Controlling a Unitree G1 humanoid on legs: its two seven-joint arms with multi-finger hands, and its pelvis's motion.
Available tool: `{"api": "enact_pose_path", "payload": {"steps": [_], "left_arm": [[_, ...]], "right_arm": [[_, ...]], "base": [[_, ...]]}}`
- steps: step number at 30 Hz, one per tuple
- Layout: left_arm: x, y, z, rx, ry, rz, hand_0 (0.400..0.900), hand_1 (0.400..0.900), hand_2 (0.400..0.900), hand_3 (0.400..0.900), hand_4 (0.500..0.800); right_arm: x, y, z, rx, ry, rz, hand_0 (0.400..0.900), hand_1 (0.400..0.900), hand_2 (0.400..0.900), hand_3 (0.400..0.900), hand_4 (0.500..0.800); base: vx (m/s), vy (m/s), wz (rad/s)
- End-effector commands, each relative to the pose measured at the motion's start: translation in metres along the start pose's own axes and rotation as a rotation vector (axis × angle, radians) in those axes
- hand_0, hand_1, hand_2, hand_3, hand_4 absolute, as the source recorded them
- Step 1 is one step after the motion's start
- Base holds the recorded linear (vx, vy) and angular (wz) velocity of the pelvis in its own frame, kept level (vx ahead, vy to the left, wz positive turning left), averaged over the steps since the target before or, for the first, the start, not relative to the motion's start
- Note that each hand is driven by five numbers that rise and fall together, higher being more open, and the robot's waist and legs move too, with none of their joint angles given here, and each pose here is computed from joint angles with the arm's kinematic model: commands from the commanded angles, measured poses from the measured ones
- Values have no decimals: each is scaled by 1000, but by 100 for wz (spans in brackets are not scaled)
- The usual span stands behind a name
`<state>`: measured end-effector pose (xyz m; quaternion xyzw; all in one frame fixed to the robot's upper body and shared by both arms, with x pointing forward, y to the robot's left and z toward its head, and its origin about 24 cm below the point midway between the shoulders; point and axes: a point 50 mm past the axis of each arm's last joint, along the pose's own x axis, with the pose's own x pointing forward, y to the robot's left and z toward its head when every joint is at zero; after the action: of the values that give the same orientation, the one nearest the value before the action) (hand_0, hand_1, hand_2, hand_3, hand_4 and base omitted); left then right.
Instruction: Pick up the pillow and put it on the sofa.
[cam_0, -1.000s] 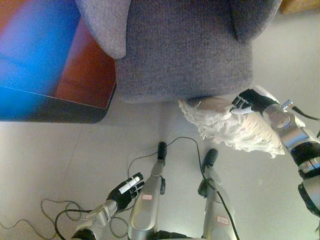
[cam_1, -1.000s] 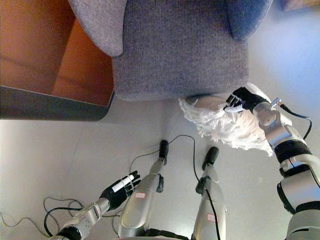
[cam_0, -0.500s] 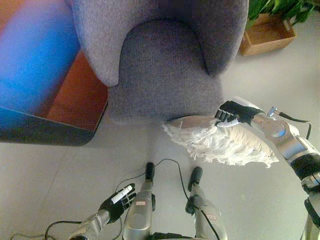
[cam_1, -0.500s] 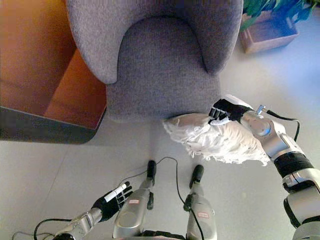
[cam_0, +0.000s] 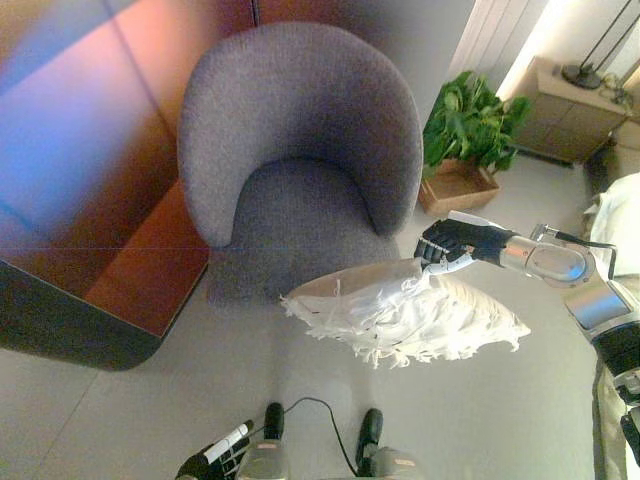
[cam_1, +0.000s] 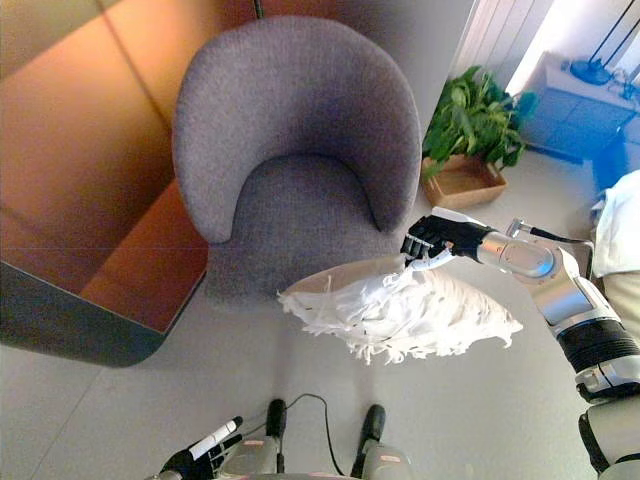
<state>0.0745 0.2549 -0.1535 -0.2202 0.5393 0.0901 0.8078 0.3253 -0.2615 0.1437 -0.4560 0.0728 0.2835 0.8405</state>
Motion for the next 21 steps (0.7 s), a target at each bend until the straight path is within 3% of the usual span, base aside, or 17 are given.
{"api": "enact_pose_path", "payload": {"steps": [1,8,14,21], "left_arm": [[-8,14,-35,50,172,47,900,900,900,900,800],[-10,18,-40,64,230,72,900,900,900,900,800],[-12,20,-43,73,264,88,900,900,900,900,800],[-16,28,-47,70,296,128,900,900,900,900,800]], "right_arm": [[-24,-73,70,-50,-294,-197,400,400,400,400,500],[-21,-106,96,17,-311,-193,400,400,400,400,500],[-14,-128,98,39,-173,-227,400,400,400,400,500],[-11,-149,109,135,-137,-310,400,400,400,400,500]], "base": [[68,31,3],[70,30,4],[79,34,5],[92,20,9]]}}
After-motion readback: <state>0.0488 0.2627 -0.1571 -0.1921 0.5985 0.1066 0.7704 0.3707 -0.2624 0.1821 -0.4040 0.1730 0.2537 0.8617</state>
